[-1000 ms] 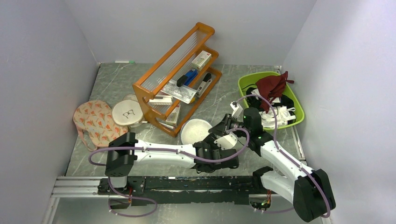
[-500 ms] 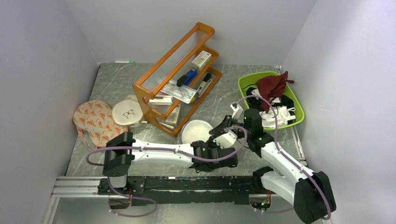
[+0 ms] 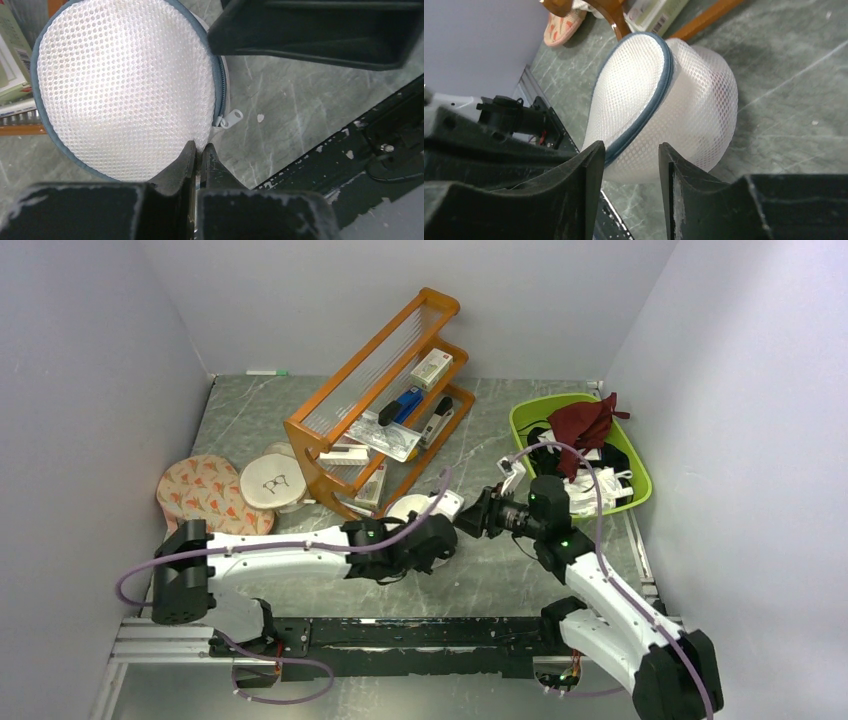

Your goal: Unzip the laundry bag and remove the bra

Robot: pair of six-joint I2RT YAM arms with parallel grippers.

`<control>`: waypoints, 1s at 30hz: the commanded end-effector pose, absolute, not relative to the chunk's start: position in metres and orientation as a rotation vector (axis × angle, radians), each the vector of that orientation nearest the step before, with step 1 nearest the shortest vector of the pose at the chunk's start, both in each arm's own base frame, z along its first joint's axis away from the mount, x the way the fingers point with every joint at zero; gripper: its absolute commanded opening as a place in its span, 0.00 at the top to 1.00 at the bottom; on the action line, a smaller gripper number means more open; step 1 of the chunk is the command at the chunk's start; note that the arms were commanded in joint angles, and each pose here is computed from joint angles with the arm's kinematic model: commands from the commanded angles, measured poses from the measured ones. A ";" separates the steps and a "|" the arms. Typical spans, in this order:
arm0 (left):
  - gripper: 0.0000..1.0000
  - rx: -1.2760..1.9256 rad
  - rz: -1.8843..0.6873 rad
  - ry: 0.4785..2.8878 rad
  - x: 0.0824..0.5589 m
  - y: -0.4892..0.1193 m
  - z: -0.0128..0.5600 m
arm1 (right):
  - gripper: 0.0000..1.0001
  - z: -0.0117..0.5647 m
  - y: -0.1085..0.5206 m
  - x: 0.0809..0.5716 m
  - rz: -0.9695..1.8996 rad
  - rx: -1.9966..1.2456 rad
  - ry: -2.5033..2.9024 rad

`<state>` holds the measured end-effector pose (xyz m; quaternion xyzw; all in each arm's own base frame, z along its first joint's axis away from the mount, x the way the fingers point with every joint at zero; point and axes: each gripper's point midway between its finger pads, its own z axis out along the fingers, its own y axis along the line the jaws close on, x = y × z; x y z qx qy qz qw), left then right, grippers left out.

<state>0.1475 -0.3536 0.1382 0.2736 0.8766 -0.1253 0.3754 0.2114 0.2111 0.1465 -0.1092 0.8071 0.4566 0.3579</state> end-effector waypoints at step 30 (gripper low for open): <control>0.93 0.503 -0.742 2.333 0.171 -0.355 0.163 | 0.63 0.173 0.239 0.174 0.880 -0.889 1.425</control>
